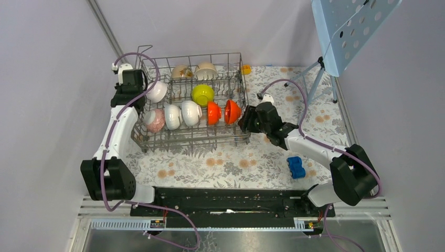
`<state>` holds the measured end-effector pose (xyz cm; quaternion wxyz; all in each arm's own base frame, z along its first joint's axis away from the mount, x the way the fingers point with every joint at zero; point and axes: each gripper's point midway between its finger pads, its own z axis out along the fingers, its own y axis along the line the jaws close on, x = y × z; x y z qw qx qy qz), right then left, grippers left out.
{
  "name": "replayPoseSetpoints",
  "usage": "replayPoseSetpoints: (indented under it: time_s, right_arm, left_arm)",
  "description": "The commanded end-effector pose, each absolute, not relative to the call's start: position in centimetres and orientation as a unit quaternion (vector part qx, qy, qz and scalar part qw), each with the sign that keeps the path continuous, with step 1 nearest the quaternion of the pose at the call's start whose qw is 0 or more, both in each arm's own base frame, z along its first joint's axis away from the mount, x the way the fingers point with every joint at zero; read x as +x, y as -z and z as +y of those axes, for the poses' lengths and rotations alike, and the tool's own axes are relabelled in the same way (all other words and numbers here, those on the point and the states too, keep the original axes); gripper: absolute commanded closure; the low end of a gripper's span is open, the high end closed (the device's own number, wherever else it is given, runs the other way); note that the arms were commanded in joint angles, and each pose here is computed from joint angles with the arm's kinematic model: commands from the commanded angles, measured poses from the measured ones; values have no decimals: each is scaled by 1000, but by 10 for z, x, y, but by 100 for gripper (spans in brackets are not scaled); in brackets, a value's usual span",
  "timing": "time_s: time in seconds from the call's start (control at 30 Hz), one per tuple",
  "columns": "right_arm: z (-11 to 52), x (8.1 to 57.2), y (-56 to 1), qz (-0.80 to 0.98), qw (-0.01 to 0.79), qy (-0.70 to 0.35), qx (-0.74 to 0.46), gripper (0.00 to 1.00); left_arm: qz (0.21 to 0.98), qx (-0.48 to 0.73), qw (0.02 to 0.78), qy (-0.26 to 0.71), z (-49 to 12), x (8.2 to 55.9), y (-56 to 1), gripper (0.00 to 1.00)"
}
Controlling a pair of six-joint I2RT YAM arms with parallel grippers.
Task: Unload the bowls from the dish rack
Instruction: Adjust the dish rack at the center of the board, then pick up the bowl from the dish rack.
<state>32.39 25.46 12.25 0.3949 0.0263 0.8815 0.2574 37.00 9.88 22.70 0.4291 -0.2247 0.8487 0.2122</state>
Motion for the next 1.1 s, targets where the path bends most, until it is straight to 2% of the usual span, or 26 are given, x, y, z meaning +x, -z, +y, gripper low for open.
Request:
replayPoseSetpoints:
  time_s: [0.0, 0.2, 0.3, 0.47, 0.53, 0.8, 0.93, 1.07]
  right_arm:
    - [285, 300, -134, 881, 348, -321, 7, 42]
    - [283, 295, -130, 885, 344, -315, 5, 38]
    - [277, 294, -130, 885, 350, -306, 7, 31]
    - [262, 296, -137, 885, 373, -279, 11, 14]
    - [252, 294, -139, 888, 381, -260, 8, 10]
    - [210, 293, -178, 883, 436, -171, -36, 2]
    - [196, 287, -191, 872, 460, -163, -30, 0]
    - [191, 276, -185, 855, 476, -206, 20, 0]
  left_arm:
    - [770, -355, 509, -150, 103, 416, -242, 80]
    - [761, -359, 527, -125, 97, 403, -254, 38]
    - [747, -363, 544, -117, 96, 389, -269, 27]
    - [728, -371, 568, -99, 94, 368, -292, 12]
    - [722, -370, 580, -82, 89, 361, -304, 2]
    - [714, -306, 628, 43, 37, 335, -358, 1]
    - [746, -206, 619, 133, -41, 335, -363, 1]
    - [768, -123, 610, 153, -121, 328, -362, 1]
